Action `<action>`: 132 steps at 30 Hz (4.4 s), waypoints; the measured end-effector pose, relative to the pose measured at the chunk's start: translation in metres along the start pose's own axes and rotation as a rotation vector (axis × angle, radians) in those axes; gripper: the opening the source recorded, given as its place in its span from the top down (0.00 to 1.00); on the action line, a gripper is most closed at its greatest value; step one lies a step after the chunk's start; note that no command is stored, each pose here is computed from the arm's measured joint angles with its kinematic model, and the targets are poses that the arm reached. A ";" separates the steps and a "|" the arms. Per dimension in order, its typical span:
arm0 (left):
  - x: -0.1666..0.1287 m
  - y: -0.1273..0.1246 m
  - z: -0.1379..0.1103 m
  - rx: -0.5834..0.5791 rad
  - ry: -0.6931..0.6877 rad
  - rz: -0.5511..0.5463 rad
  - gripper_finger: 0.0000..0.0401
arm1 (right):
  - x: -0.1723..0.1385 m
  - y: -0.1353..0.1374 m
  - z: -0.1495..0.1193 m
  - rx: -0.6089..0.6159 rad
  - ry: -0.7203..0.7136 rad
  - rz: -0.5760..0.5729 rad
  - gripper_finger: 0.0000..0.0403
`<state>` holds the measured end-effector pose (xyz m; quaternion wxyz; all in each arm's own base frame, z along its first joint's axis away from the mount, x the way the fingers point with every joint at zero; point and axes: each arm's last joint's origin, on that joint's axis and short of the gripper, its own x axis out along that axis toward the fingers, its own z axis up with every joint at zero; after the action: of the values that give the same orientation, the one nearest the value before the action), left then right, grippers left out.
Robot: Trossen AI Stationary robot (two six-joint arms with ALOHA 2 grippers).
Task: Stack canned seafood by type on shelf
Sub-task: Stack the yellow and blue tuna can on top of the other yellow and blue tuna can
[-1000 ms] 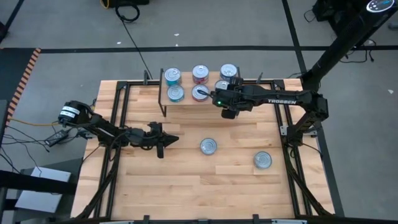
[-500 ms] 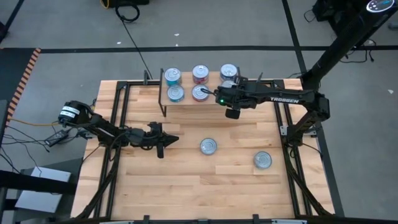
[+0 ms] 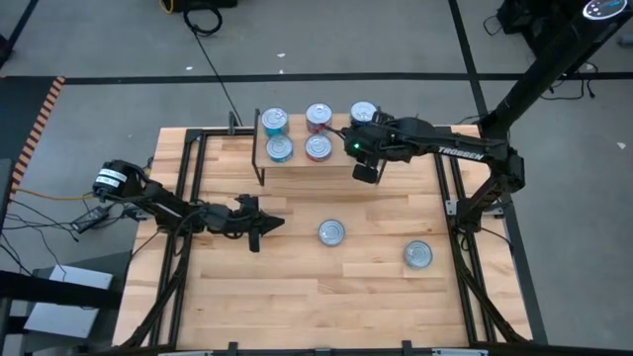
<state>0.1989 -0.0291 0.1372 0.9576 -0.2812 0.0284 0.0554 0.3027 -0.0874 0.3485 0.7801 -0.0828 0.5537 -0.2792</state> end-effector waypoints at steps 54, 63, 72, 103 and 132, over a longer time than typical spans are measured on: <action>0.034 -0.018 0.008 0.137 0.145 0.041 1.00 | -0.032 0.173 -0.239 0.567 0.400 0.274 1.00; 0.048 -0.034 0.021 0.140 0.133 -0.023 1.00 | 0.004 0.182 -0.261 0.656 0.434 0.264 1.00; 0.062 -0.045 0.030 0.159 0.201 0.012 1.00 | 0.008 0.197 -0.254 0.719 0.342 0.443 1.00; 0.076 -0.048 0.027 0.211 0.247 0.000 1.00 | -0.020 0.207 -0.222 0.640 0.339 0.477 0.98; 0.076 -0.048 0.027 0.211 0.244 0.007 1.00 | 0.012 0.236 -0.227 0.772 0.099 0.908 0.98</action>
<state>0.2804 -0.0479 0.1790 0.9711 -0.1837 0.1510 0.0209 0.1802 0.1433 0.1510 0.7685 0.4647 0.4278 -0.1024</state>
